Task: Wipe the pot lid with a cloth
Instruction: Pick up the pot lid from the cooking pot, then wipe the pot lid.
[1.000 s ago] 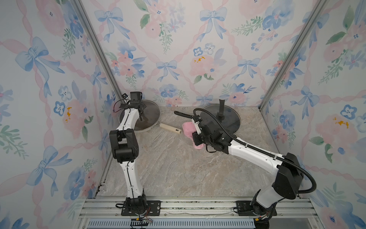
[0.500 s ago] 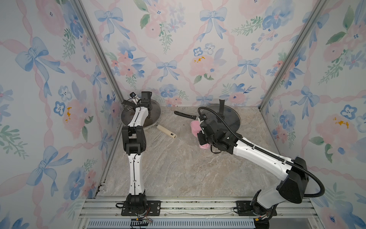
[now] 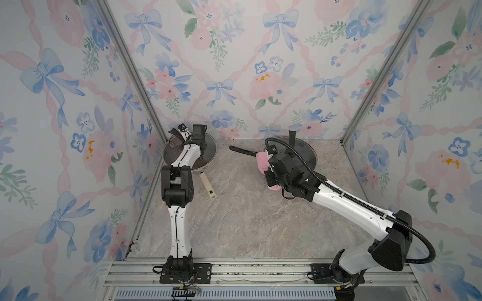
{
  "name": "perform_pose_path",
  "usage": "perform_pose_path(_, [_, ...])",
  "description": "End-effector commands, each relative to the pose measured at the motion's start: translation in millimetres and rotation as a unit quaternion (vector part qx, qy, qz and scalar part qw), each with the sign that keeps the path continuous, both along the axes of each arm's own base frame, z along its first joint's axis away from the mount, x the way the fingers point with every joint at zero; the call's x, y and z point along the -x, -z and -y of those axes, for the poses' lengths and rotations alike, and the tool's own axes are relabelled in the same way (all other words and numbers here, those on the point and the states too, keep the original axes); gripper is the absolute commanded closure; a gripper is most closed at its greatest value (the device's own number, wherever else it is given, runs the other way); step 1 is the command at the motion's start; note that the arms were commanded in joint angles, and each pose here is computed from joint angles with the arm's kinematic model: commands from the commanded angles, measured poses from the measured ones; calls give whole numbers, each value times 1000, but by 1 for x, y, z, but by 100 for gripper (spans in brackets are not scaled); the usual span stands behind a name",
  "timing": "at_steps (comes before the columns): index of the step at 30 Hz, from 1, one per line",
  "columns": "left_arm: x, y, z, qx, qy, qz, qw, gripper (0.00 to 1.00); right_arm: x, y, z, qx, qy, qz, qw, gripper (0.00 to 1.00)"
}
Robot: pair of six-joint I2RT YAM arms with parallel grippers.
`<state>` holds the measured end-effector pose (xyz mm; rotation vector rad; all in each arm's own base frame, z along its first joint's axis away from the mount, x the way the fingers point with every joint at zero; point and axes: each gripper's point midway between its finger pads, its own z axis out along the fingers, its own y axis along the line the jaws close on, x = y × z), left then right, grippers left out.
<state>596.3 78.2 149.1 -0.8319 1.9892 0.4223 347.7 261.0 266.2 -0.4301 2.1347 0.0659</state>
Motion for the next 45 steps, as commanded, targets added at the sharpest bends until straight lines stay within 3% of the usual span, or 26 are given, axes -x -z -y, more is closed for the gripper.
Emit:
perform_pose_path(1, [21,-9,6,-10,55,-27,998,76,-10,-28,10,-13,4,41,999,88])
perform_pose_path(6, [24,-13,9,14,107,-7,994,80,-16,-31,11,-18,0,50,999,88])
perform_pose_path(9, [25,-32,15,8,126,8,992,83,-19,-31,9,-32,-7,52,998,88])
perform_pose_path(15, [37,-105,25,6,159,82,984,85,-34,-42,10,-84,-8,64,994,89])
perform_pose_path(19, [62,-159,31,12,176,133,975,94,-48,-53,8,-131,-12,75,988,89])
perform_pose_path(23, [89,-192,43,55,217,172,959,92,-67,-65,7,-192,-15,81,978,89])
perform_pose_path(26, [105,-209,72,133,296,198,925,92,-84,-75,6,-253,-22,77,964,89])
perform_pose_path(29, [124,-218,114,237,376,208,871,92,-101,-85,4,-328,-30,66,942,89])
perform_pose_path(31, [139,-223,148,310,430,211,821,94,-110,-92,2,-383,-41,58,921,89])
perform_pose_path(35, [170,-247,199,394,501,259,726,93,-131,-92,-11,-490,-69,21,869,89])
perform_pose_path(41, [186,-262,233,412,528,280,688,92,-136,-87,-58,-572,-122,-40,810,91])
perform_pose_path(45, [175,-270,244,439,527,299,663,93,-122,-88,-85,-584,-152,-54,796,91])
